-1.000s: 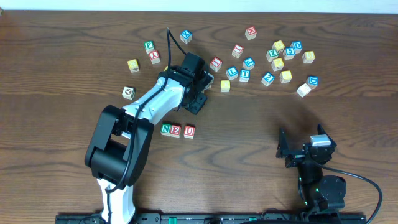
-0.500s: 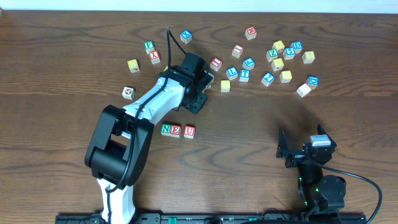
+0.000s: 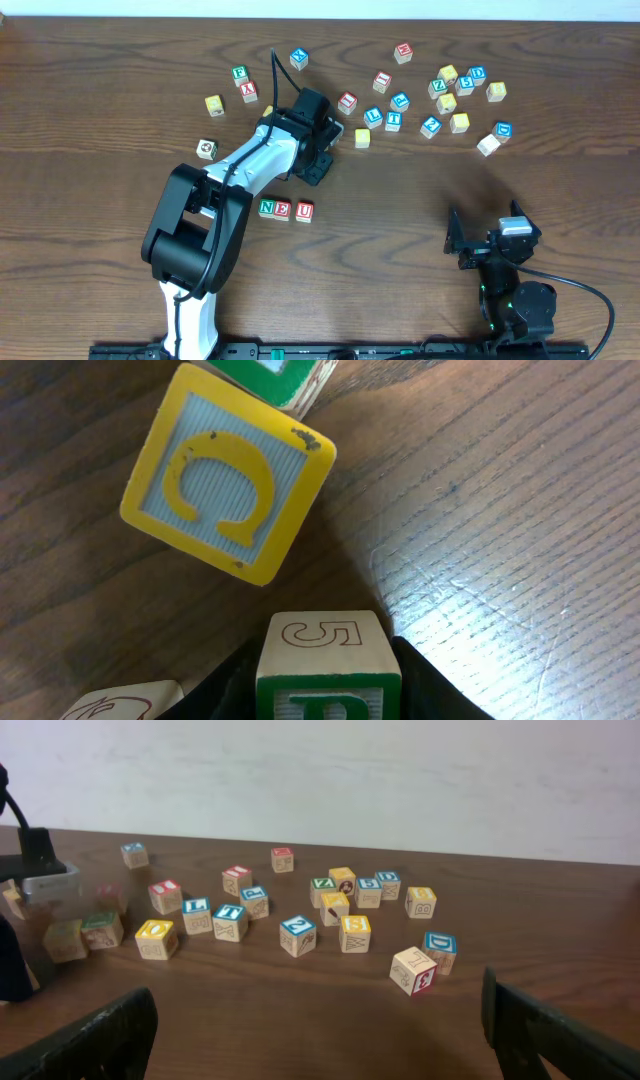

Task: Spell out NEURIPS

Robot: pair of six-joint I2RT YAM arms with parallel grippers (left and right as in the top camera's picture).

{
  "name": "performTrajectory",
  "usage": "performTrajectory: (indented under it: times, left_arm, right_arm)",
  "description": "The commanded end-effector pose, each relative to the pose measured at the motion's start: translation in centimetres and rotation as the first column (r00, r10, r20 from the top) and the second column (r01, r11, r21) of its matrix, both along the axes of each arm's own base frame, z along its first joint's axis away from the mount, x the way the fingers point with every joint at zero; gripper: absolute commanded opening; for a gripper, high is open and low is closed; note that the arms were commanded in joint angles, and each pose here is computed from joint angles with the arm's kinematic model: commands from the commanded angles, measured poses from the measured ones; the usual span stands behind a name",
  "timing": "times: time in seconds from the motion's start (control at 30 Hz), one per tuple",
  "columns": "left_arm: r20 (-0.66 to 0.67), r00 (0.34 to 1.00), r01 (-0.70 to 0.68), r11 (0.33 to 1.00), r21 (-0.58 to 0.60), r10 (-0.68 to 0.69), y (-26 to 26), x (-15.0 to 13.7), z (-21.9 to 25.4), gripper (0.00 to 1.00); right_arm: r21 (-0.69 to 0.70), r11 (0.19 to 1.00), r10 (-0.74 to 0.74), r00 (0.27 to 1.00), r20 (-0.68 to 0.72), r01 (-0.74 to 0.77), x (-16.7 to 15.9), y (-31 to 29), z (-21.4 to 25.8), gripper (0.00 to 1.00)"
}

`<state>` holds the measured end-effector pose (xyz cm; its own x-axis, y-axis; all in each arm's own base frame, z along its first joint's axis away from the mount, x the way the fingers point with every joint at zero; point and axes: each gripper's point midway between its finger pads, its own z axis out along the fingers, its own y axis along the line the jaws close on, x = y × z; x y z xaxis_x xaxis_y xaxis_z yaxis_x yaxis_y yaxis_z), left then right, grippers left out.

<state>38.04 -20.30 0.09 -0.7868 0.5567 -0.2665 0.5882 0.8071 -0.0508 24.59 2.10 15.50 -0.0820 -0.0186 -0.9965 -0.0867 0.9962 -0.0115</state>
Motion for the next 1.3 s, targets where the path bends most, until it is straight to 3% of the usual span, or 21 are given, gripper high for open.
performTrajectory:
  times: [0.0,1.27]
  left_arm:
    - [-0.016,1.0,-0.003,1.0,0.022,0.003,0.5,-0.4,-0.8,0.39]
    - [0.009,1.0,-0.004,1.0,0.009,0.004,0.2,0.4,0.6,0.39]
  right_arm:
    - [0.007,1.0,-0.004,1.0,-0.007,0.004,0.0,-0.1,-0.2,0.99]
    - [0.007,1.0,-0.004,1.0,-0.007,0.004,0.0,-0.1,-0.2,0.99]
